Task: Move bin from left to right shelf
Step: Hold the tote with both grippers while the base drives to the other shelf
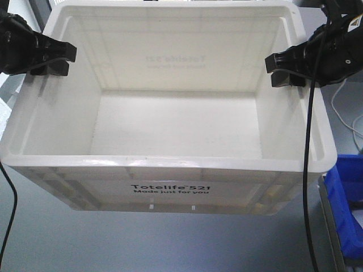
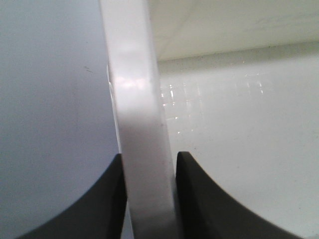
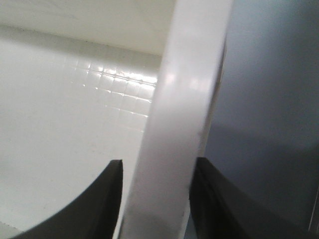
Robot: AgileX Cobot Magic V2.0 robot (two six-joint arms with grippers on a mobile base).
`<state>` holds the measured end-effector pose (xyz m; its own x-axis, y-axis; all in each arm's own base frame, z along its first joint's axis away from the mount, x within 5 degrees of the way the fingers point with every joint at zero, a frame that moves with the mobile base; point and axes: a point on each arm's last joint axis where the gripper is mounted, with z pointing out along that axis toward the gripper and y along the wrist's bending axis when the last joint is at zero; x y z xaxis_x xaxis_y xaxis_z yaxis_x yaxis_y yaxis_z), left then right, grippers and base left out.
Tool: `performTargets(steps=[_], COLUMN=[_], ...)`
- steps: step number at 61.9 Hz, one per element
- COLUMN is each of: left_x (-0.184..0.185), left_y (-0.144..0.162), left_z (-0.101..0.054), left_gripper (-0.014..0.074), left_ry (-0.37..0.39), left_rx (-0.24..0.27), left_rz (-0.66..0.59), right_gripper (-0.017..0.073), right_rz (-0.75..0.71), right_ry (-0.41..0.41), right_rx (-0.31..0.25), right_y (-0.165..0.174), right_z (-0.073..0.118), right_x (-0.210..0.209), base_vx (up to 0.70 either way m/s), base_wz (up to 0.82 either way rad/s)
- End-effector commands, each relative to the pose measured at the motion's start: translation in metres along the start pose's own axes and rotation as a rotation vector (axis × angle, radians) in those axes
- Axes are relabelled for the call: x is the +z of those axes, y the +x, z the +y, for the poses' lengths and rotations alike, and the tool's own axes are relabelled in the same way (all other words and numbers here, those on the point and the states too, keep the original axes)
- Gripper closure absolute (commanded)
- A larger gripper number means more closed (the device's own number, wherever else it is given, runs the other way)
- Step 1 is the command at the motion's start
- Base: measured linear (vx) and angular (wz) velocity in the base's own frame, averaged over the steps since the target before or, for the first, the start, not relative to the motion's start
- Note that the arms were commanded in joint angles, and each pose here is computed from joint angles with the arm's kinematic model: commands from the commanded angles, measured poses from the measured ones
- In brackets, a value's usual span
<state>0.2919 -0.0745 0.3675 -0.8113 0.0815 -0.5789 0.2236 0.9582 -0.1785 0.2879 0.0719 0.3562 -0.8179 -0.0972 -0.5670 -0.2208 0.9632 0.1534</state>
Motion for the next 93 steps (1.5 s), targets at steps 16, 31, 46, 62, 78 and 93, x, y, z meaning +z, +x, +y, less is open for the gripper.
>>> performTargets(steps=[16, 31, 46, 62, 78, 93], left_x=[-0.0322, -0.0322, -0.0322, -0.0322, -0.0322, -0.0322], left_y=[-0.0131, -0.0131, -0.0131, -0.0131, -0.0131, -0.0131], left_z=[-0.0076, -0.0076, -0.0076, -0.0076, -0.0076, -0.0076], left_gripper=[0.0601, 0.0601, 0.0601, 0.0601, 0.0601, 0.0601], left_ry=[0.026, 0.026, 0.026, 0.026, 0.026, 0.026], left_rx=[0.037, 0.037, 0.037, 0.037, 0.037, 0.037], left_rz=[-0.179, -0.179, -0.179, -0.179, -0.179, -0.179], right_gripper=[0.0564, 0.0564, 0.0564, 0.0564, 0.0564, 0.0564], right_rz=[-0.158, -0.158, -0.158, -0.158, -0.157, -0.157], right_ry=[0.029, 0.029, 0.029, 0.029, 0.029, 0.029], right_rx=[-0.021, -0.021, -0.021, -0.021, -0.021, -0.021], right_y=[-0.0136, -0.0136, -0.0136, -0.0136, -0.0136, -0.0136], right_z=[-0.0016, -0.0016, -0.0016, -0.0016, -0.0016, -0.0016], right_x=[-0.0239, -0.0239, -0.0239, -0.0239, -0.0239, -0.0239], base_vx=[0.36, 0.32, 0.26, 0.18, 0.11, 0.08], base_wz=[0.47, 0.51, 0.55, 0.62, 0.65, 0.67])
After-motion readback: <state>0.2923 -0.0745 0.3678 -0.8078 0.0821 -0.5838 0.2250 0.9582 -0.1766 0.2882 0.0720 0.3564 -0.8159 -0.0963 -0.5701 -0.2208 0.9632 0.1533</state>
